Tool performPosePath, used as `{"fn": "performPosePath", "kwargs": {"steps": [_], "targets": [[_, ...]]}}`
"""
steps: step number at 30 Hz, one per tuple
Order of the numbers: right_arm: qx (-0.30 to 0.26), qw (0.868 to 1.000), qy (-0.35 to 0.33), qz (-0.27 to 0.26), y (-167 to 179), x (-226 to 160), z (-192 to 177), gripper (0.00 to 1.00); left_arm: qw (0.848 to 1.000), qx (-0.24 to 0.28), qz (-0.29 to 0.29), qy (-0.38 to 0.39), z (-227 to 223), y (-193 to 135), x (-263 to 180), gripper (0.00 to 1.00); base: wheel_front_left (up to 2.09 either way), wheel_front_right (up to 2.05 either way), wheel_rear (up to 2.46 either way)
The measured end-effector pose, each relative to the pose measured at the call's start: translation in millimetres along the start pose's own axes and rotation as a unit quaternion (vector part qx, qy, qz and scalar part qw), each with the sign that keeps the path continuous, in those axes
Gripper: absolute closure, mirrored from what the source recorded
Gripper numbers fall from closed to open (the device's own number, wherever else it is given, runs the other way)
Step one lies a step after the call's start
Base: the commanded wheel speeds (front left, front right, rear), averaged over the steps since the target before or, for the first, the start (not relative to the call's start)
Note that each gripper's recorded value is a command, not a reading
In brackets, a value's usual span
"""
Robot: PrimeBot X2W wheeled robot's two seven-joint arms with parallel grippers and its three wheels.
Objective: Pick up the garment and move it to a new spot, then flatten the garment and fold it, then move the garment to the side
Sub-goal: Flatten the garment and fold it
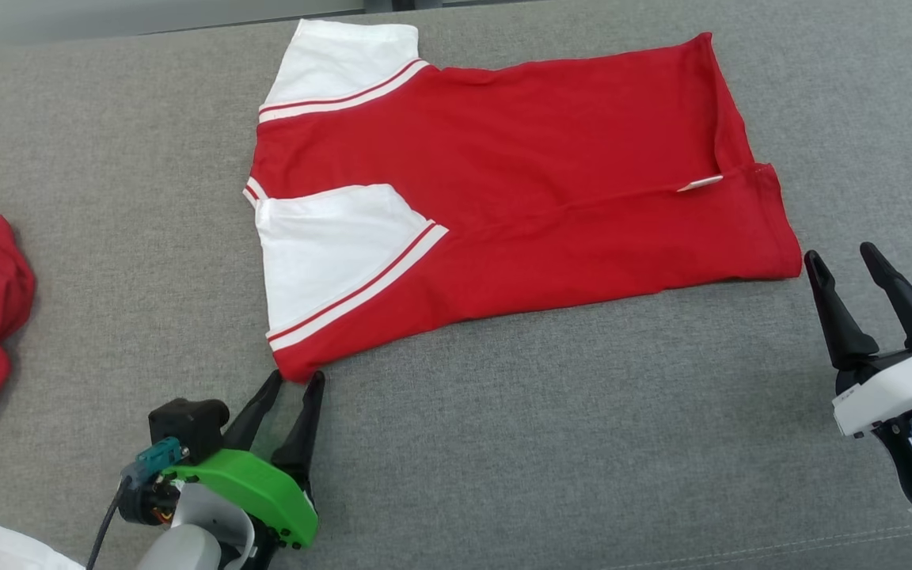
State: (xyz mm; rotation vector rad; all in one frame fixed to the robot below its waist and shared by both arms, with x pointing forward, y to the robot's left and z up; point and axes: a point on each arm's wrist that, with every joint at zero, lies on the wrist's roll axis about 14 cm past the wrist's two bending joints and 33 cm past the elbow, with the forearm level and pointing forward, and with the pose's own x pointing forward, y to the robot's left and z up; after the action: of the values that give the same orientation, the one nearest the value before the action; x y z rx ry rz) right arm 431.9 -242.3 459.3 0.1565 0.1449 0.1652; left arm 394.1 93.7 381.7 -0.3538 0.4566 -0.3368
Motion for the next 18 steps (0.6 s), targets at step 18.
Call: {"fn": "performPosePath", "kwargs": {"steps": [18], "targets": [[0.027, 0.998, 0.062, -0.021, -6.9, 26.7, -46.7, 0.00, 0.991, 0.133, 0.000, 0.000, 5.2, 27.1, 0.1, 1.00, 0.00, 0.00, 0.00]]}}
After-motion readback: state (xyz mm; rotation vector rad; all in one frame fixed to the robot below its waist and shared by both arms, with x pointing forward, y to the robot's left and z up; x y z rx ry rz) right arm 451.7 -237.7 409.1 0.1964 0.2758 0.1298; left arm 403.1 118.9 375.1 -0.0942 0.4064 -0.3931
